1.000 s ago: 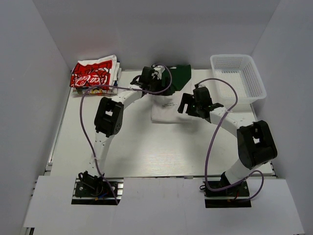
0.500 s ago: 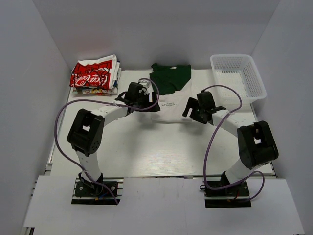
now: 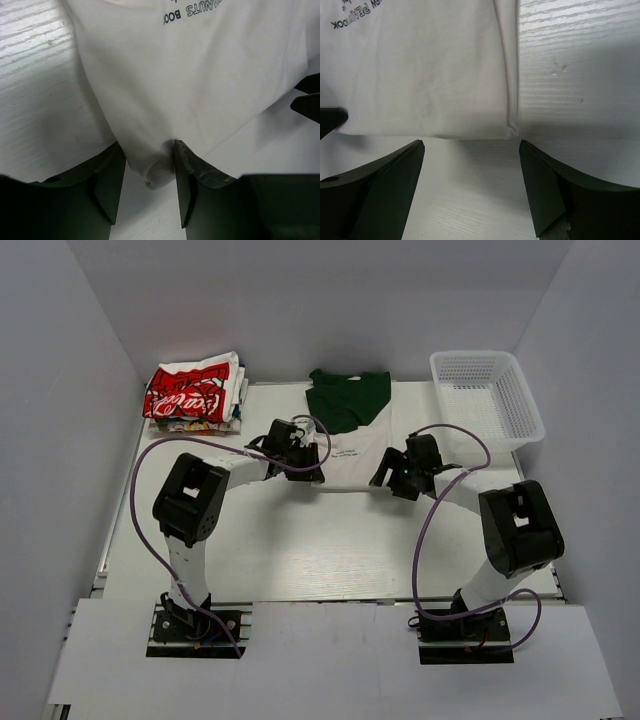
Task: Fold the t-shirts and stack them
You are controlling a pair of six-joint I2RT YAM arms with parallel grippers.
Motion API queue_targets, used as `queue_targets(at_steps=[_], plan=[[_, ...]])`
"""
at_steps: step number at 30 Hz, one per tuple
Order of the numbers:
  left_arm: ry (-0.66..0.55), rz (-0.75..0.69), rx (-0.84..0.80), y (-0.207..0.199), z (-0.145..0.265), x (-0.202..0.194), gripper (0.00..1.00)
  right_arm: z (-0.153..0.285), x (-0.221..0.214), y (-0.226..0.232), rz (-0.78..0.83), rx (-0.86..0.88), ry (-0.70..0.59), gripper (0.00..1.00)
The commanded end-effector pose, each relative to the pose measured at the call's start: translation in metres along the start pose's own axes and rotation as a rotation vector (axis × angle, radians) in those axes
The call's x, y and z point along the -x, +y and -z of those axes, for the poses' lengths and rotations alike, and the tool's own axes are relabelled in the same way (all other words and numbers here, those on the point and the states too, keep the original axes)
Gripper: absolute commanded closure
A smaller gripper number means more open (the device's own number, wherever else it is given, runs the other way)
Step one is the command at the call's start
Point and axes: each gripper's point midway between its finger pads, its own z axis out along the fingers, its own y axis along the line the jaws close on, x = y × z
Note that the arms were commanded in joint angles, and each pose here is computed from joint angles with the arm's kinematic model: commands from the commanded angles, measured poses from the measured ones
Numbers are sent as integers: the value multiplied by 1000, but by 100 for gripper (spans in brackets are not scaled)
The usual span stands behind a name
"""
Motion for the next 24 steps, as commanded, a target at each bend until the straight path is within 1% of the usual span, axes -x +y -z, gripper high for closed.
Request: queue_targets(at_steps=[1,4,9,10,11,12,13,14,15,16,17,18,19,21,22,23,24], plan=[[86,-1,-17,1,0,-32,46,-7,-21,-3,-22,31,72,18],[97,5,9,8,-1,-40,45,-12,-20,-6,-32,27,50,19],[89,11,22,13,0,-37,45,-19,-17,-10,-43,-7,40,24],[99,15,26,15,-2,-41,48,-20,-15,-12,-50,-16,35,26],[102,15,16,13,-2,-41,57,-20,-15,-14,-55,-23,36,26],[100,14,15,13,-4,-39,61,-21,-18,-15,-63,-29,44,28],[114,19,9,12,-3,-42,65,-21,-19,-19,-71,-40,49,36],[110,17,-6,8,-3,-39,73,-19,-18,-17,-77,-37,44,42],[119,20,-3,9,-3,-41,77,-18,-21,-19,-82,-41,46,48],[120,20,-12,7,0,-42,81,-16,-20,-19,-84,-39,42,73],[131,15,-29,0,3,-44,91,-12,-18,-15,-72,-23,30,86],[131,13,-50,-7,11,-44,96,-8,-22,-11,-50,7,48,97],[122,7,-75,-14,16,-39,99,-1,-20,-7,-26,22,41,100],[137,-15,-165,-38,35,-45,100,18,-18,8,14,88,13,100],[139,-15,-181,-46,42,-47,100,23,-37,0,16,69,67,100],[147,-20,-185,-52,50,-50,100,29,-48,-2,19,77,88,100],[127,-30,-193,-58,66,-48,100,50,-54,2,39,103,81,100]])
